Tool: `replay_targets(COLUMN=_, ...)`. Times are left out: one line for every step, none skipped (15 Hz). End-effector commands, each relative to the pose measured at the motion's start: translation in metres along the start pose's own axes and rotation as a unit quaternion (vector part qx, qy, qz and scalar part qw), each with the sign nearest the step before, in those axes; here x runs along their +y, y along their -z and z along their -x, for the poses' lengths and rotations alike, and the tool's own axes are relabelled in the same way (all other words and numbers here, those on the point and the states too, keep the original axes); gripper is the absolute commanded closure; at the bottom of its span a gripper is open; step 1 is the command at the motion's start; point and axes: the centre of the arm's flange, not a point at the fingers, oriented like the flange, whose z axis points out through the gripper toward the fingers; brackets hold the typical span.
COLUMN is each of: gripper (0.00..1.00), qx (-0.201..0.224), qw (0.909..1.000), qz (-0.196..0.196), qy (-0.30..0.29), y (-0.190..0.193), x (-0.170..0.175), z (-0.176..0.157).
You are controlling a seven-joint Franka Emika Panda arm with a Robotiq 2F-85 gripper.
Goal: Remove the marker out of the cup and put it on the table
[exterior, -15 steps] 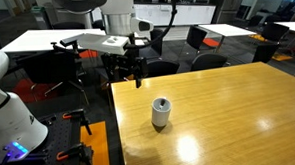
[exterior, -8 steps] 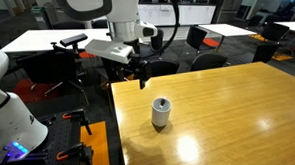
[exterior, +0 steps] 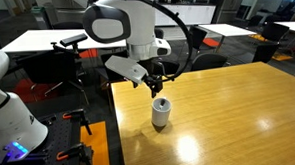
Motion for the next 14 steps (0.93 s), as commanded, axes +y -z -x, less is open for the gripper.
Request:
replay_targets(gripper=0.00, qx=-0.002, qw=0.9999, qz=0.011, qy=0.001, y=-0.004, x=0.012, z=-0.012)
replay_targets(gripper=0.00, qx=-0.008, qw=0.9999, qz=0.011, qy=0.005, y=-0.006, x=0.013, z=-0.014)
replay_targets(gripper=0.04, qx=-0.014, qw=0.9998, qz=0.016, qy=0.008, y=-0.008, x=0.014, z=-0.016)
replay_targets(gripper=0.12, qx=-0.018, qw=0.9996, qz=0.018, qy=0.013, y=-0.010, x=0.015, z=-0.017)
replay_targets(gripper=0.14, qx=-0.021, qw=0.9994, qz=0.020, qy=0.018, y=-0.013, x=0.016, z=-0.019)
replay_targets(gripper=0.17, qx=-0.024, qw=0.9992, qz=0.021, qy=0.023, y=-0.016, x=0.017, z=-0.021)
replay_targets(gripper=0.22, qx=-0.026, qw=0.9990, qz=0.024, qy=0.027, y=-0.019, x=0.017, z=-0.023)
replay_targets(gripper=0.20, qx=-0.027, qw=0.9989, qz=0.025, qy=0.030, y=-0.022, x=0.017, z=-0.024)
replay_targets(gripper=0.21, qx=-0.028, qw=0.9986, qz=0.029, qy=0.033, y=-0.026, x=0.018, z=-0.026)
replay_targets(gripper=0.23, qx=-0.027, qw=0.9985, qz=0.030, qy=0.037, y=-0.029, x=0.019, z=-0.028)
replay_targets(gripper=0.25, qx=-0.026, qw=0.9984, qz=0.032, qy=0.039, y=-0.033, x=0.020, z=-0.030)
replay_targets(gripper=0.26, qx=-0.023, qw=0.9984, qz=0.033, qy=0.040, y=-0.037, x=0.021, z=-0.032)
replay_targets(gripper=0.27, qx=-0.019, qw=0.9983, qz=0.035, qy=0.042, y=-0.041, x=0.023, z=-0.033)
replay_targets(gripper=0.28, qx=-0.013, qw=0.9984, qz=0.037, qy=0.042, y=-0.045, x=0.024, z=-0.035)
